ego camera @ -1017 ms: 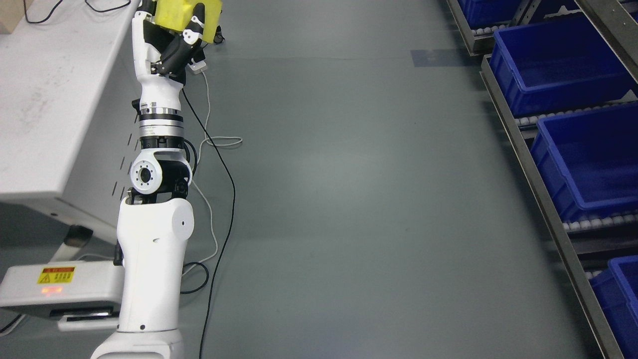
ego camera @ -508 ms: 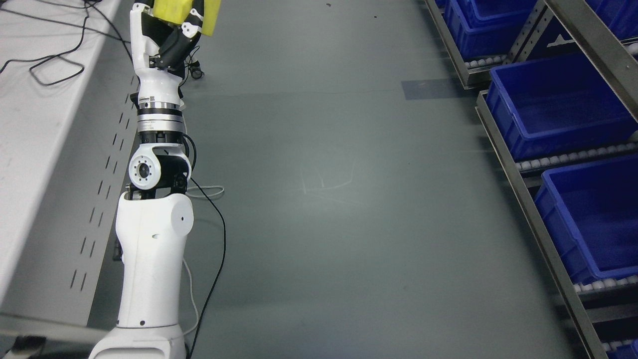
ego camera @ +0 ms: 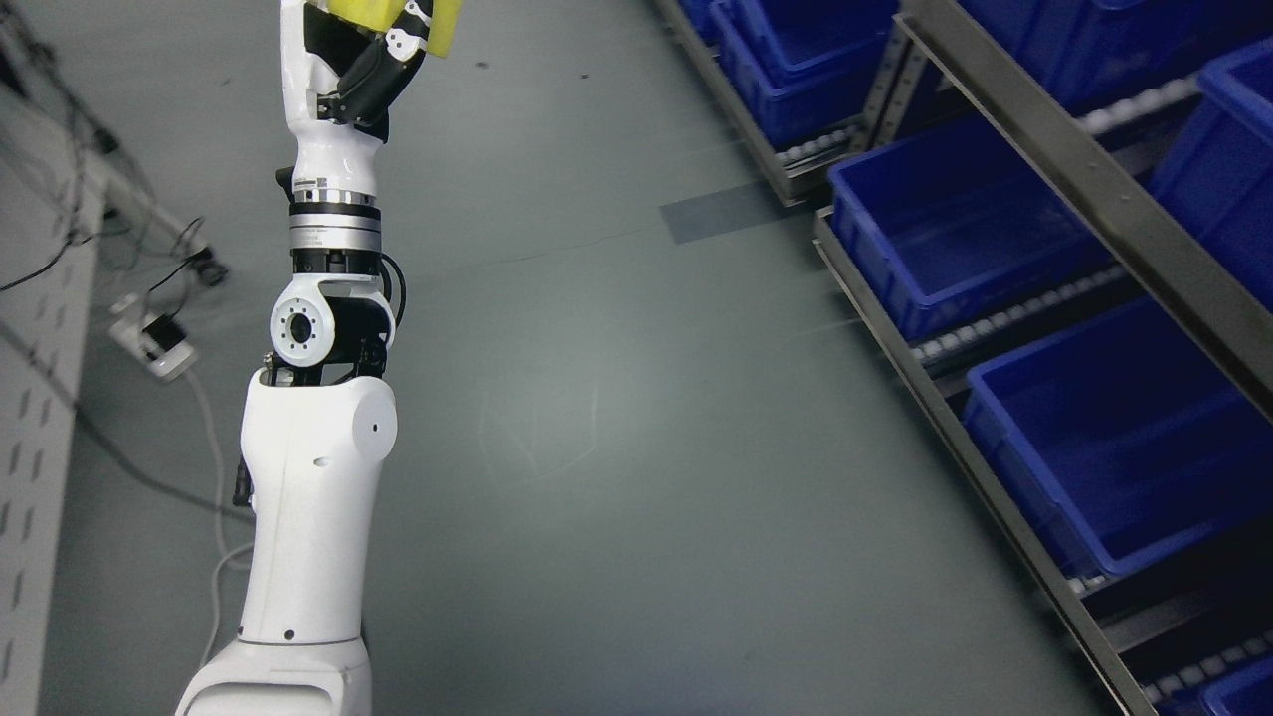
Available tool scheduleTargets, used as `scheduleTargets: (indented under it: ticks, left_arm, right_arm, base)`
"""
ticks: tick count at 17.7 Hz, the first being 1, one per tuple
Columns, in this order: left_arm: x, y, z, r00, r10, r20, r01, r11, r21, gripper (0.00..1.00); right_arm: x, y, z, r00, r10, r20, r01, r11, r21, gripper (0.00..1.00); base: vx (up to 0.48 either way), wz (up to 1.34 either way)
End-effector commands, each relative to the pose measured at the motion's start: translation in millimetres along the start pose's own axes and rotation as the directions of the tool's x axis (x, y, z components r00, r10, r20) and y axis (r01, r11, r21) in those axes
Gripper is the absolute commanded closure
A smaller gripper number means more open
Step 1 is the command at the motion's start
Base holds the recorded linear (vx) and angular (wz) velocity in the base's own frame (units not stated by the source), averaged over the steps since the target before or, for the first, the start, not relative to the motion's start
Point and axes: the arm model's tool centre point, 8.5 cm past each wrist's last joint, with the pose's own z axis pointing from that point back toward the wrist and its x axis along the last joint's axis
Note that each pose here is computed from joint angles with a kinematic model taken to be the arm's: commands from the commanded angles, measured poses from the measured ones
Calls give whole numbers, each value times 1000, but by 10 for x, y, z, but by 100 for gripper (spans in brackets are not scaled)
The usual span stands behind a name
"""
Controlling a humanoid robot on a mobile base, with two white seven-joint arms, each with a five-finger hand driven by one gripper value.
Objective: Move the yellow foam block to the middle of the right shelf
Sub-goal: 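Hold the cube raised in the left hand while turning toward the blue-bin shelf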
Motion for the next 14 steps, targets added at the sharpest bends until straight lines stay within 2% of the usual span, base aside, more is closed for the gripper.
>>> scheduleTargets:
  ticks: [1,7,11,14]
  left_arm:
    - [98,-448,-29,1000,-6,25,9,988,-156,74]
    - [136,-1053,-64,999,8,39,5,945,-326,73]
    - [354,-1605,-275,998,29,54,-1,892,-452,73]
    - [556,-1761,-563,999,-32,-11,22,876,-482,72]
  right_arm:
    - [78,-112,-5,1000,2,20,-2,1000,-17,0]
    - [78,-112,-5,1000,2,20,-2,1000,-17,0]
    - [88,-111,-6,1000,2,21,-2,1000,-17,0]
    - [78,-112,-5,1000,2,20,-2,1000,-17,0]
  base:
    - [387,-852]
    - [343,-1015]
    - [298,-1113]
    - [216,-917]
